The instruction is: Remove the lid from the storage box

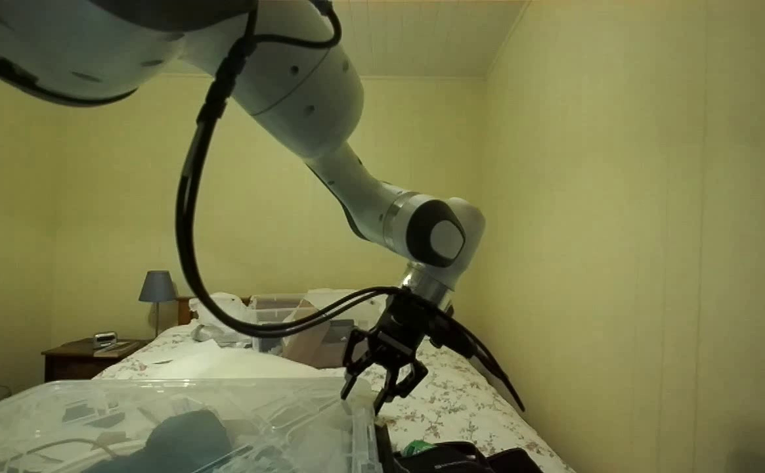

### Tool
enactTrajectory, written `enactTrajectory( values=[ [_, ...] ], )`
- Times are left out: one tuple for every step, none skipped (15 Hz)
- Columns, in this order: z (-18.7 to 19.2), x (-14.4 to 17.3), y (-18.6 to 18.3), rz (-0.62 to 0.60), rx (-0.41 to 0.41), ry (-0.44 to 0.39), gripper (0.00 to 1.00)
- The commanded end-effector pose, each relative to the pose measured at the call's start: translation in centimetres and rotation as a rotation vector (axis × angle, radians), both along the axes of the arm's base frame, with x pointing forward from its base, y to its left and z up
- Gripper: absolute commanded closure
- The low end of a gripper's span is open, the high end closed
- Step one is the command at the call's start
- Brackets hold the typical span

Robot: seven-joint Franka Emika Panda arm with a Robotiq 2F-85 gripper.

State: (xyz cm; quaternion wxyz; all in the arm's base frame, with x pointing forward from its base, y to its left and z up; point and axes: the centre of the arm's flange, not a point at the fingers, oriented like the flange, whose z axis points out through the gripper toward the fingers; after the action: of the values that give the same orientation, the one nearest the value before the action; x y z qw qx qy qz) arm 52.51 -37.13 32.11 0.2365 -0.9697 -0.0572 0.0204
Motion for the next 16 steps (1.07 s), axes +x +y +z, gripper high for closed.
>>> enactTrajectory(
  values=[
    [3.2, 1.1, 0.7, -0.029, 0.076, -0.061, 0.61],
    [3.6, 1.0, 0.8, -0.035, 0.072, -0.073, 0.60],
    [4.4, 1.0, 0.9, -0.036, 0.068, -0.089, 0.59],
    [5.3, 0.9, 1.1, -0.031, 0.085, -0.100, 0.60],
    [6.2, 0.8, 1.5, -0.027, 0.075, -0.111, 0.60],
    [7.0, 0.8, 1.8, -0.027, 0.083, -0.130, 0.59],
    [7.9, 0.9, 2.2, -0.022, 0.081, -0.141, 0.59],
    [8.6, 0.8, 2.6, -0.016, 0.080, -0.148, 0.59],
    [9.2, 0.8, 3.2, -0.008, 0.087, -0.154, 0.62],
    [9.6, 0.8, 3.8, 0.001, 0.095, -0.156, 0.86],
    [10.2, 0.9, 4.6, 0.008, 0.106, -0.163, 0.87],
    [10.8, 1.0, 5.4, 0.000, 0.124, -0.175, 0.87],
    [12.0, 1.4, 6.4, -0.021, 0.177, -0.192, 0.87],
    [13.1, 1.9, 7.2, -0.050, 0.237, -0.188, 0.87],
    [14.5, 2.5, 7.9, -0.068, 0.275, -0.174, 0.87],
    [15.4, 2.8, 8.7, -0.096, 0.307, -0.182, 0.87]
  ],
)
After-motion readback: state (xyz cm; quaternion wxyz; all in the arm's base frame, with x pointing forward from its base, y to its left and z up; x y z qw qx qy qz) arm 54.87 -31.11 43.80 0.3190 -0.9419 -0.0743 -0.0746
